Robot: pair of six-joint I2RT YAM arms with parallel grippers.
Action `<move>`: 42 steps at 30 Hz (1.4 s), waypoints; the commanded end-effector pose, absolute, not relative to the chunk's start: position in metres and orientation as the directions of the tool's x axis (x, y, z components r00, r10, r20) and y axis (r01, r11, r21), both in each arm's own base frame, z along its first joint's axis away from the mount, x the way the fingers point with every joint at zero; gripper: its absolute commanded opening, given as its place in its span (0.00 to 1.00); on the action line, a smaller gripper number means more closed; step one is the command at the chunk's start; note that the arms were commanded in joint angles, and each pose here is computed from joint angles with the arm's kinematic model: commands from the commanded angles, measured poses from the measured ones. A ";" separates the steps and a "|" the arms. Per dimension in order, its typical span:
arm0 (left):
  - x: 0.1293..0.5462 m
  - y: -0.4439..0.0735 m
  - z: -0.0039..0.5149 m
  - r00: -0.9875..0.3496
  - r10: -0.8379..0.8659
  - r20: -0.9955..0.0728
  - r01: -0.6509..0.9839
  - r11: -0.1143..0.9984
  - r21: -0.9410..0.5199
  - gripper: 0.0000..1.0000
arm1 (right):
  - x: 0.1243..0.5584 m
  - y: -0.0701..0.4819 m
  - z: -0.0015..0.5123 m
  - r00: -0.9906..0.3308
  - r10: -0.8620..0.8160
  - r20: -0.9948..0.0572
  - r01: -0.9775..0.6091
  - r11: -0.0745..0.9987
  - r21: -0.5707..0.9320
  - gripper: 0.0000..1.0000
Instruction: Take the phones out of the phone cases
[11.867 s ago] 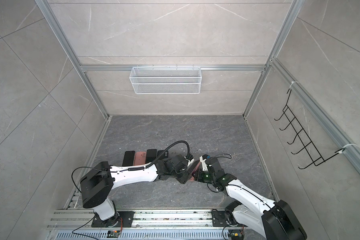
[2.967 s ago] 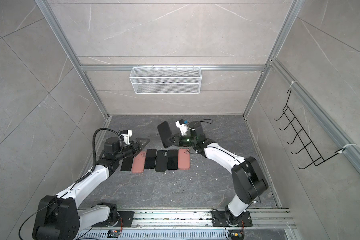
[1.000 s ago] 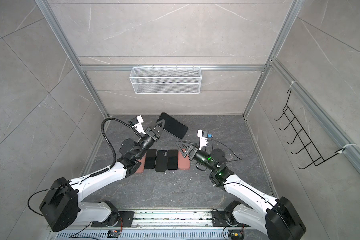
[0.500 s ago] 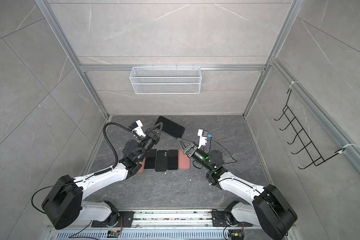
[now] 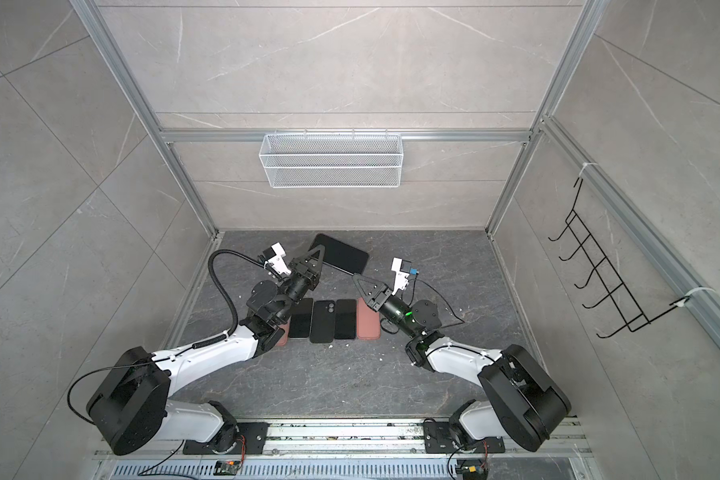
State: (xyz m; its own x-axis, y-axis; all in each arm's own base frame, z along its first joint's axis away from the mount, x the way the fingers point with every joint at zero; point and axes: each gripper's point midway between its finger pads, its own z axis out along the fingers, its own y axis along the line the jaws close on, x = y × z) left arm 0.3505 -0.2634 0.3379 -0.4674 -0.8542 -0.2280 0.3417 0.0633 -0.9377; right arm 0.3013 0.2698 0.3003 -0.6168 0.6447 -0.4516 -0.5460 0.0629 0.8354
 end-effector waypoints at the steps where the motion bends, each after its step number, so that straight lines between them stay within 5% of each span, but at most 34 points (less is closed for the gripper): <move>1: 0.340 -0.256 0.380 -0.445 -0.874 -0.196 0.457 -0.033 -0.889 0.00 | 0.300 0.266 0.315 -0.588 0.662 -0.465 -0.594 0.037 0.804 0.03; 7: 0.343 -0.261 0.378 -0.466 -0.866 -0.183 0.442 -0.049 -0.895 0.00 | 0.299 0.265 0.314 -0.587 0.655 -0.475 -0.602 0.039 0.798 0.00; 10: 0.350 -0.265 0.371 -0.514 -0.850 -0.116 0.357 -0.089 -0.930 0.00 | 0.290 0.275 0.310 -0.582 0.589 -0.561 -0.661 0.059 0.748 0.00; 14: 0.369 -0.270 0.355 -0.623 -0.781 0.048 0.129 -0.163 -0.978 0.00 | 0.270 0.295 0.278 -0.476 0.355 -0.804 -0.798 0.208 0.565 0.00; 17: 0.375 -0.276 0.352 -0.687 -0.724 0.070 0.046 -0.139 -0.989 0.00 | 0.272 0.292 0.248 -0.313 0.155 -0.937 -0.844 0.407 0.349 0.00; 20: 0.376 -0.278 0.353 -0.716 -0.695 0.064 0.041 -0.133 -0.990 0.00 | 0.282 0.279 0.239 -0.143 0.013 -0.990 -0.836 0.534 0.127 0.00; 24: 0.380 -0.282 0.357 -0.745 -0.665 0.046 0.067 -0.145 -0.987 0.00 | 0.305 0.263 0.251 -0.084 -0.017 -0.996 -0.782 0.621 0.055 0.00; 26: 0.385 -0.274 0.357 -0.748 -0.663 0.040 0.075 -0.143 -0.987 0.00 | 0.303 0.257 0.260 -0.111 0.017 -0.994 -0.788 0.607 0.099 0.03; 29: 0.388 -0.258 0.363 -0.742 -0.669 -0.042 0.138 -0.091 -0.986 0.00 | 0.287 0.249 0.262 -0.199 0.108 -0.974 -0.788 0.574 0.224 0.52; 34: 0.384 -0.260 0.365 -0.736 -0.667 -0.112 0.228 -0.089 -0.970 0.00 | 0.284 0.262 0.287 -0.404 0.287 -0.869 -0.770 0.407 0.492 0.76; 42: 0.383 -0.263 0.357 -0.737 -0.667 -0.105 0.232 -0.104 -0.967 0.00 | 0.290 0.281 0.324 -0.531 0.414 -0.739 -0.755 0.165 0.635 0.71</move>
